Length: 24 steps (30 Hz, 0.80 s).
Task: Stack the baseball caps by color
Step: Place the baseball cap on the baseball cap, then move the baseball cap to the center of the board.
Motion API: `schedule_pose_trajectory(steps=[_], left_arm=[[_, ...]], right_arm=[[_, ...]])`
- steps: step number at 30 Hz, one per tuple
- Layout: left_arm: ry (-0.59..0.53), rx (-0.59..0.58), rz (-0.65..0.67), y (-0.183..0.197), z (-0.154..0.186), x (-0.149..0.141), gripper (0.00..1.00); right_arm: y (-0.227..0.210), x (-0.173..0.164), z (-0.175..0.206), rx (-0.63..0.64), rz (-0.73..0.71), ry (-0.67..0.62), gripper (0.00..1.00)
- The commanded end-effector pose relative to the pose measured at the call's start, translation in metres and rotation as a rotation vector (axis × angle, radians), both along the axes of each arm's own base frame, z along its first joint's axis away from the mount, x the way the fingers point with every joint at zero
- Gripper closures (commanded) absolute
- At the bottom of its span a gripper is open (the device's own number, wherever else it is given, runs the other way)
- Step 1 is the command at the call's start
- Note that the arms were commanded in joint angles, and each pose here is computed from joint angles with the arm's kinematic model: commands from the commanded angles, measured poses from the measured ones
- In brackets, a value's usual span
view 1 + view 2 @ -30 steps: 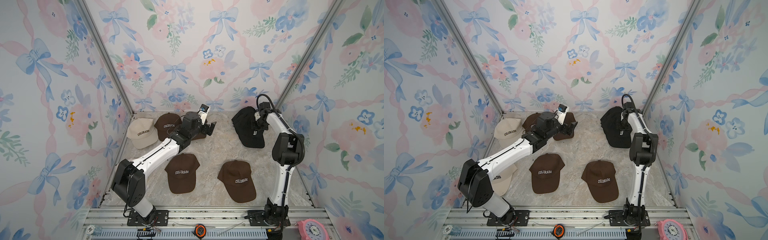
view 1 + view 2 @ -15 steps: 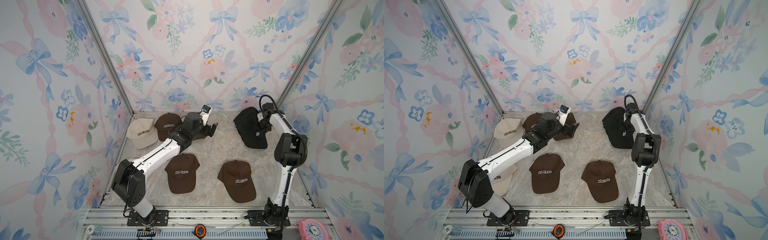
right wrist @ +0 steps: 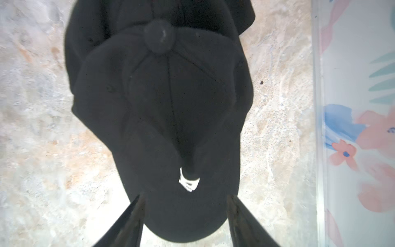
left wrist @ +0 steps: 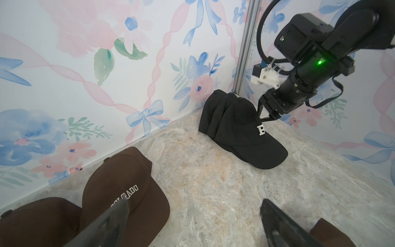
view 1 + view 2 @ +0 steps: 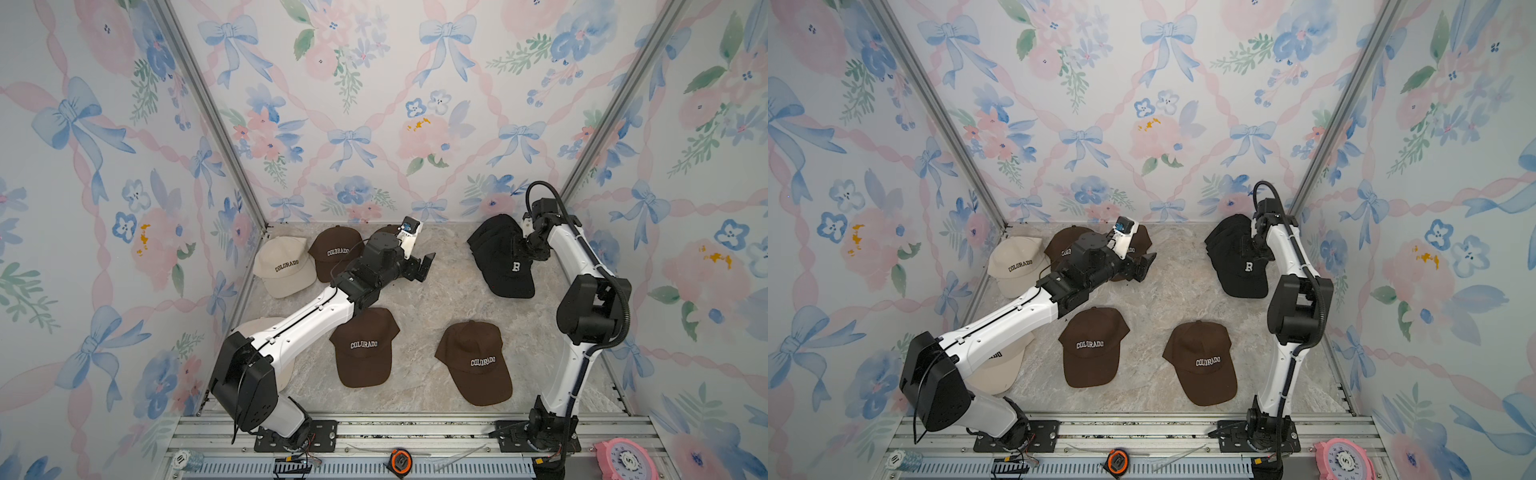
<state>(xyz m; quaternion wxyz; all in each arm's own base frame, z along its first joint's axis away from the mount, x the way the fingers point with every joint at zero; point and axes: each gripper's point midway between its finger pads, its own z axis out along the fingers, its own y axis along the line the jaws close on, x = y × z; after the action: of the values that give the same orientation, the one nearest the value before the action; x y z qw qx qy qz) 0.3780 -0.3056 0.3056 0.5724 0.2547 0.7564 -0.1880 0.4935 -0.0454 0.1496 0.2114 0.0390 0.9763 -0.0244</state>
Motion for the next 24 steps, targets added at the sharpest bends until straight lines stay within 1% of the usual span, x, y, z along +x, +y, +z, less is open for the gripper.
schedule_pose_trajectory(steps=[1,4,9,14,20,24], left_arm=[[0.001,-0.022,0.010,0.004,0.004,-0.012,0.02],[0.012,-0.023,-0.001,0.006,0.001,-0.025,0.02],[0.034,-0.052,-0.015,0.010,-0.004,-0.046,0.02],[0.064,-0.080,-0.030,0.016,-0.012,-0.071,0.02],[0.100,-0.112,-0.037,0.023,-0.023,-0.101,0.02],[0.115,-0.121,-0.032,0.027,-0.028,-0.115,0.02]], right_arm=[[0.018,-0.020,0.021,0.010,0.031,0.002,0.36],[0.032,-0.036,0.032,0.013,0.057,-0.001,0.35],[0.055,-0.069,0.047,-0.021,0.101,0.004,0.35],[0.075,-0.116,0.055,0.007,0.107,0.005,0.36],[0.099,-0.175,0.052,0.048,0.130,0.003,0.36],[0.112,-0.209,0.047,0.058,0.150,0.005,0.36]])
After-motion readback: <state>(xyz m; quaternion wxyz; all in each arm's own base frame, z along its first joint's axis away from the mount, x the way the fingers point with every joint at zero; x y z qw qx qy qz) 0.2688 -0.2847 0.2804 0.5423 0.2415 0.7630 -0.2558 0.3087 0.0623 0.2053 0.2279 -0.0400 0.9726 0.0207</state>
